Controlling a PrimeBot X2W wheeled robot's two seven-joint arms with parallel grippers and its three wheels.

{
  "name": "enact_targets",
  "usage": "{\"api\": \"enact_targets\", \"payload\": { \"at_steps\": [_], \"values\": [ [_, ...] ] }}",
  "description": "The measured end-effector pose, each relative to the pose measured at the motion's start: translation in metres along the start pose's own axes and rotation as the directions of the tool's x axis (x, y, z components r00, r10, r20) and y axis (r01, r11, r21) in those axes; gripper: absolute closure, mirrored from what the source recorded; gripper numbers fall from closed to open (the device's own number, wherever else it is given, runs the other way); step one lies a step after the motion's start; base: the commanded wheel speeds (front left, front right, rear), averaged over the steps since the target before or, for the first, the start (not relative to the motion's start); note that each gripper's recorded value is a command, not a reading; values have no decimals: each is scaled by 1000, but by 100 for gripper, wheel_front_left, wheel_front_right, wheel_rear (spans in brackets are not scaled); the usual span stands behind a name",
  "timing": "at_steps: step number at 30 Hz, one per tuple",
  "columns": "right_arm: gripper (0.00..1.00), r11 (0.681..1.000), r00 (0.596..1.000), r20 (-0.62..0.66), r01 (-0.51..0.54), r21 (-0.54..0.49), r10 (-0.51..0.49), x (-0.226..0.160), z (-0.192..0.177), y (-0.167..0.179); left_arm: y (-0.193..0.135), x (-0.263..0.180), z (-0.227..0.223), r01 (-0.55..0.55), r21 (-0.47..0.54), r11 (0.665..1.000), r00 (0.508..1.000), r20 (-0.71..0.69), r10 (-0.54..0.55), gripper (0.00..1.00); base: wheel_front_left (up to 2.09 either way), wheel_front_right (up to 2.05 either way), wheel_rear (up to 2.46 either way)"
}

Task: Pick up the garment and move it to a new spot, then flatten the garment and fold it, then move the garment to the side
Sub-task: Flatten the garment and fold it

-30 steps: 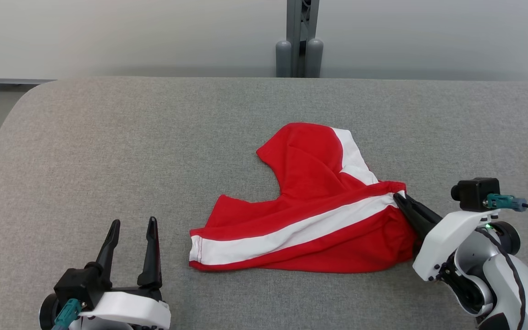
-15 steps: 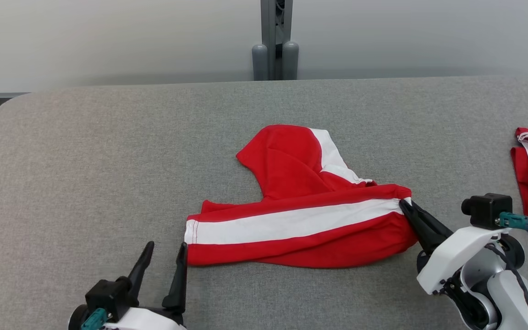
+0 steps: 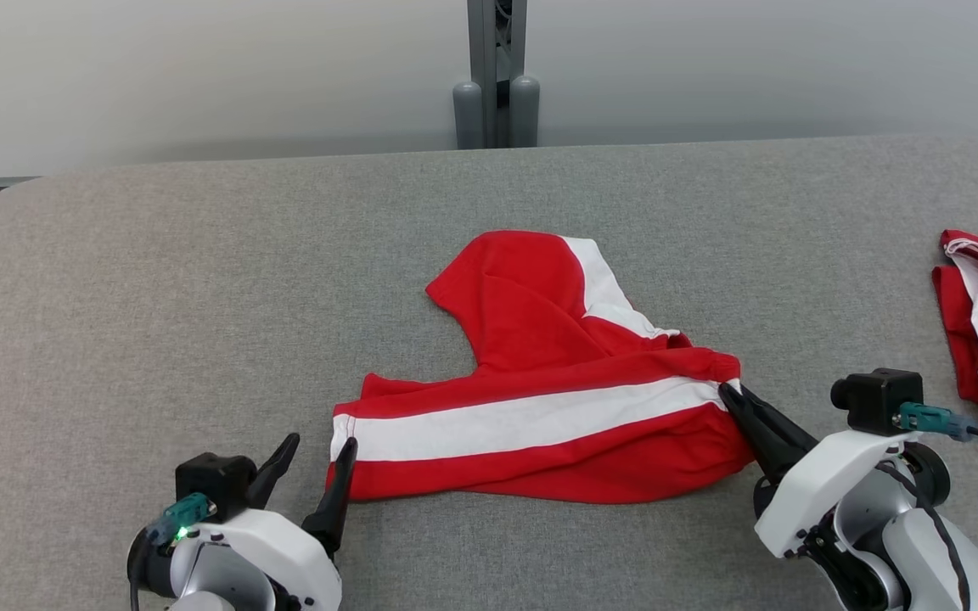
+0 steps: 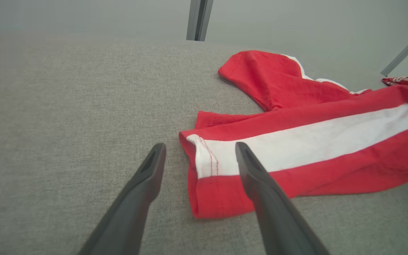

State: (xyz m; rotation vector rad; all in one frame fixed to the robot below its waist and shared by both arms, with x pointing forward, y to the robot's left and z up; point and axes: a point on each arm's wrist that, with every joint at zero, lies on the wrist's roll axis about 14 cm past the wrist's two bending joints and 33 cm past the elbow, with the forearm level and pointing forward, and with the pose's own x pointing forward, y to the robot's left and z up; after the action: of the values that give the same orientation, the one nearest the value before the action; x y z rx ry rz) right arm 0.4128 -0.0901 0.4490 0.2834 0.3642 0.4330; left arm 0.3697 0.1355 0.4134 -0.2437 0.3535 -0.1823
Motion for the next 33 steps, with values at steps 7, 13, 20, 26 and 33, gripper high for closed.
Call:
{"api": "enact_targets", "payload": {
  "at_steps": [7, 13, 20, 26, 33],
  "values": [
    [100, 1000, 1000, -14, 7, -5, -7, -1, -4, -4, -4, 11, -11, 25, -3, 1000, 993, -117, -26, 0, 0, 0, 0],
    [100, 1000, 1000, -25, 11, -2, -11, -1, -7, -8, -8, 17, -19, 37, -8, 999, 984, -172, -38, 0, 0, 0, 0],
    [100, 1000, 999, -32, 24, -4, -24, -1, -10, -13, -10, 22, -21, 44, -8, 999, 981, -190, -44, 0, 0, 0, 0],
    [100, 1000, 999, -34, 22, -6, -22, 1, -10, -13, -10, 24, -20, 41, -18, 999, 981, -190, -44, 0, 0, 0, 0],
    [100, 1000, 999, -40, 21, -8, -21, 2, -11, -13, -12, 28, -18, 48, -23, 999, 980, -192, -51, 92, 0, 0, 0]
  ]
}}
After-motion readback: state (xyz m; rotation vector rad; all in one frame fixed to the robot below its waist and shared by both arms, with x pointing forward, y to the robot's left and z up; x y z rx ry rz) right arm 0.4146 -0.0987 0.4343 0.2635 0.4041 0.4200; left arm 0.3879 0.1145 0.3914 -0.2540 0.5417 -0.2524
